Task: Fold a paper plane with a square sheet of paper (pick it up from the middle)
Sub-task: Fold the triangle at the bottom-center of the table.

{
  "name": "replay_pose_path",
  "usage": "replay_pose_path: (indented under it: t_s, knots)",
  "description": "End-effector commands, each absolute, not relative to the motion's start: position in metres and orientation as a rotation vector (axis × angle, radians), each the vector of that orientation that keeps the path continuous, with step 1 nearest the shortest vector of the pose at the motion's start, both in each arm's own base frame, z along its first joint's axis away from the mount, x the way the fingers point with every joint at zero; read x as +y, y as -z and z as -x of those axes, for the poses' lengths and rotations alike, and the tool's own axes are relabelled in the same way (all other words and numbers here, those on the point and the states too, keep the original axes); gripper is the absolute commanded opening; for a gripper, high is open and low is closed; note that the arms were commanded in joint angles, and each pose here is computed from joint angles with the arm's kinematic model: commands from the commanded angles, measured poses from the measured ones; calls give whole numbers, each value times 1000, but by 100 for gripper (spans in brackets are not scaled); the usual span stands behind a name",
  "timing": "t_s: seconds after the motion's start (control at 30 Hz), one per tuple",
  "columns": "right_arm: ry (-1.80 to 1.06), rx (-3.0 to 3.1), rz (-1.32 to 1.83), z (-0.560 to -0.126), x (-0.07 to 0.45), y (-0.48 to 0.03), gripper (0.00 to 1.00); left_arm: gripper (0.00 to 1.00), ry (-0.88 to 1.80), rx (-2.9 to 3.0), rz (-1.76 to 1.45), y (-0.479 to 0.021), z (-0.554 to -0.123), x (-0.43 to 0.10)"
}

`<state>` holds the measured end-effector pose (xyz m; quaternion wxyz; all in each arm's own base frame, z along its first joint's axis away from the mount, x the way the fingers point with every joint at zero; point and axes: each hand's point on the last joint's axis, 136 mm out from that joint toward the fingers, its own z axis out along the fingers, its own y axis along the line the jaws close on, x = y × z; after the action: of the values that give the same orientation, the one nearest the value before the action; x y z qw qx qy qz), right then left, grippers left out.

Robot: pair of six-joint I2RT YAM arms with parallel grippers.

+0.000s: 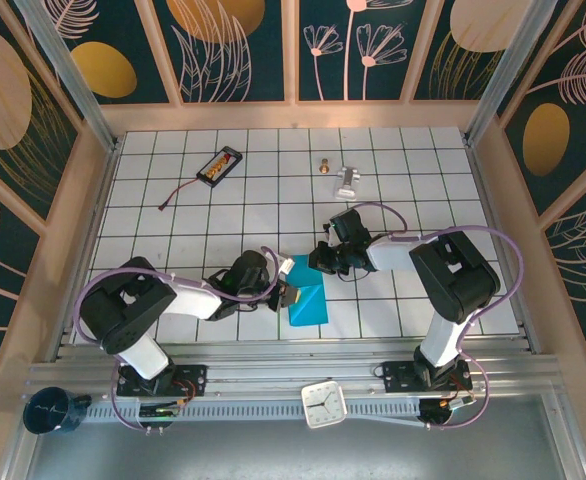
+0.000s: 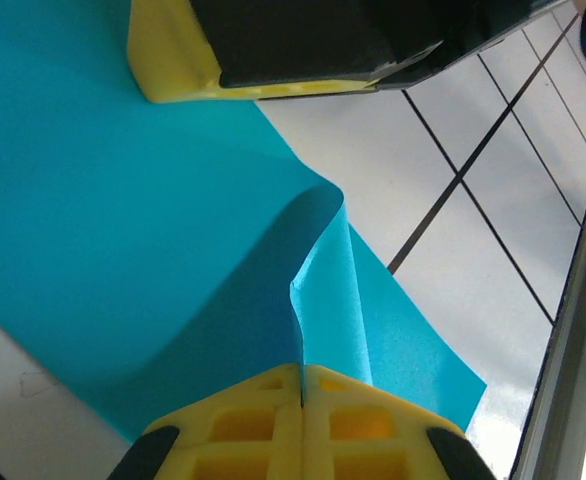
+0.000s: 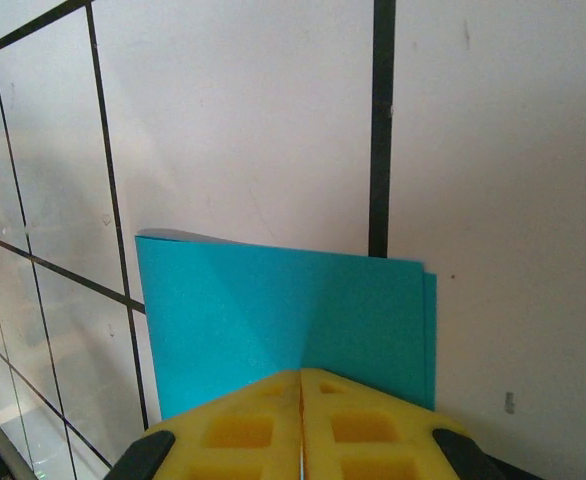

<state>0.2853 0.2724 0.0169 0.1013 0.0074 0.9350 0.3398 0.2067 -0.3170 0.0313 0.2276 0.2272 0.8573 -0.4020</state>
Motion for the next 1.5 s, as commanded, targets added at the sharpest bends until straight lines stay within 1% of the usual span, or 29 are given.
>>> replay_pose_path:
  t_s: [0.0, 0.43, 0.77, 1.17, 1.47]
  knots:
    - [-894, 2838, -49, -278, 258, 3, 8, 0, 1123, 2343, -612, -34, -212, -319]
    - [-896, 2837, -48, -277, 258, 3, 8, 0, 1077, 2370, -627, -25, -217, -317]
    - [-897, 2837, -45, -277, 259, 3, 8, 0, 1107, 2369, -640, -26, -216, -322]
    - [-894, 2838, -44, -277, 259, 4, 8, 0, 1083, 2391, -619, -22, -213, -315]
    - [-892, 2838, -45, -276, 259, 4, 8, 2, 1165, 2382, -578, -27, -206, -316]
